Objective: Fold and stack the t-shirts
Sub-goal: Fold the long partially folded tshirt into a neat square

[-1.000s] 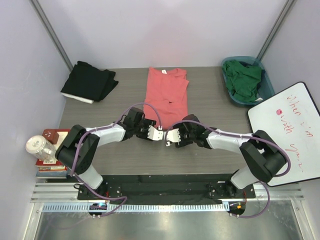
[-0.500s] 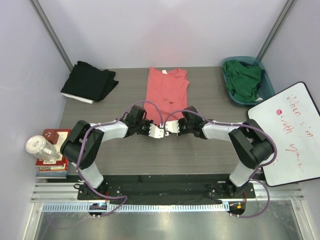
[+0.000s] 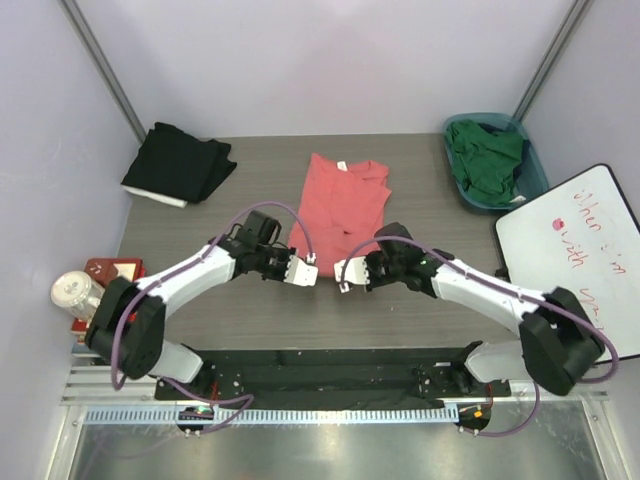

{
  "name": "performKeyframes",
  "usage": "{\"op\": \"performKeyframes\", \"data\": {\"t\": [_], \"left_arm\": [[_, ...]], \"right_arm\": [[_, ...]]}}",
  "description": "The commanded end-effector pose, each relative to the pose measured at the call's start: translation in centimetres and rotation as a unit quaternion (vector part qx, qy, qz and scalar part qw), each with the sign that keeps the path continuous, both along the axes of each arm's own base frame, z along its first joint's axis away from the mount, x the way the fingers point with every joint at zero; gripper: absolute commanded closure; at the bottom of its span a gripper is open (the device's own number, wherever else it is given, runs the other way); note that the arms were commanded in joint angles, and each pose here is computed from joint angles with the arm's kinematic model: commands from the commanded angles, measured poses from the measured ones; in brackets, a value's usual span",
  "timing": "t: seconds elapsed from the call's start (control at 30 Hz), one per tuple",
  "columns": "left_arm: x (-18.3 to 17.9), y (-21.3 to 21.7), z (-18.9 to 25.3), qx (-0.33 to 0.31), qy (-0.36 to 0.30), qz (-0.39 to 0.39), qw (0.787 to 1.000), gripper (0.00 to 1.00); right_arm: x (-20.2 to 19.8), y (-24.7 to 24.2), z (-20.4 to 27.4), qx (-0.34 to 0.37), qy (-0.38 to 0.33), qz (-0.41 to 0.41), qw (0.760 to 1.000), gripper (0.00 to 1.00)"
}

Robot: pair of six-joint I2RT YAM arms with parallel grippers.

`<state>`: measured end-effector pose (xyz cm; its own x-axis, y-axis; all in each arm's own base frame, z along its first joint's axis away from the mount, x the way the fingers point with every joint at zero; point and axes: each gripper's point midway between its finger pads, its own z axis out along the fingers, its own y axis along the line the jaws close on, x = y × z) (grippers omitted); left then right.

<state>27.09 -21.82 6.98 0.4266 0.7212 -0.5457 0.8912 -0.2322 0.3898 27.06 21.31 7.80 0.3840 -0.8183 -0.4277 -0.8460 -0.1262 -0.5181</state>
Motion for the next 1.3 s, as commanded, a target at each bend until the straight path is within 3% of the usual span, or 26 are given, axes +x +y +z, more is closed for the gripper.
{"op": "performKeyframes", "data": {"t": [0.0,0.3,0.63,0.97,1.27], "left_arm": [[-4.5,0.5,4.8,-0.024,0.058,-0.03,0.998,1.0],[-8.3,0.6,12.8,-0.065,0.083,-0.065,0.992,1.0],[-9.8,1.2,16.6,-0.08,0.072,-0.111,0.988,1.0],[-0.5,-1.7,14.0,-0.079,0.009,-0.088,0.993,1.0],[3.3,-3.0,13.4,-0.079,0.001,-0.093,0.993,1.0]], "right_arm": [[-3.6,1.1,4.4,0.032,0.038,0.039,0.998,0.99],[-7.5,2.1,11.3,0.053,0.065,0.078,0.993,0.99],[-11.2,3.1,15.0,0.066,0.083,0.104,0.989,0.99],[-7.8,2.2,10.4,0.028,0.017,0.059,0.998,0.99],[-0.1,0.5,9.0,0.019,-0.051,-0.029,0.998,0.99]]}}
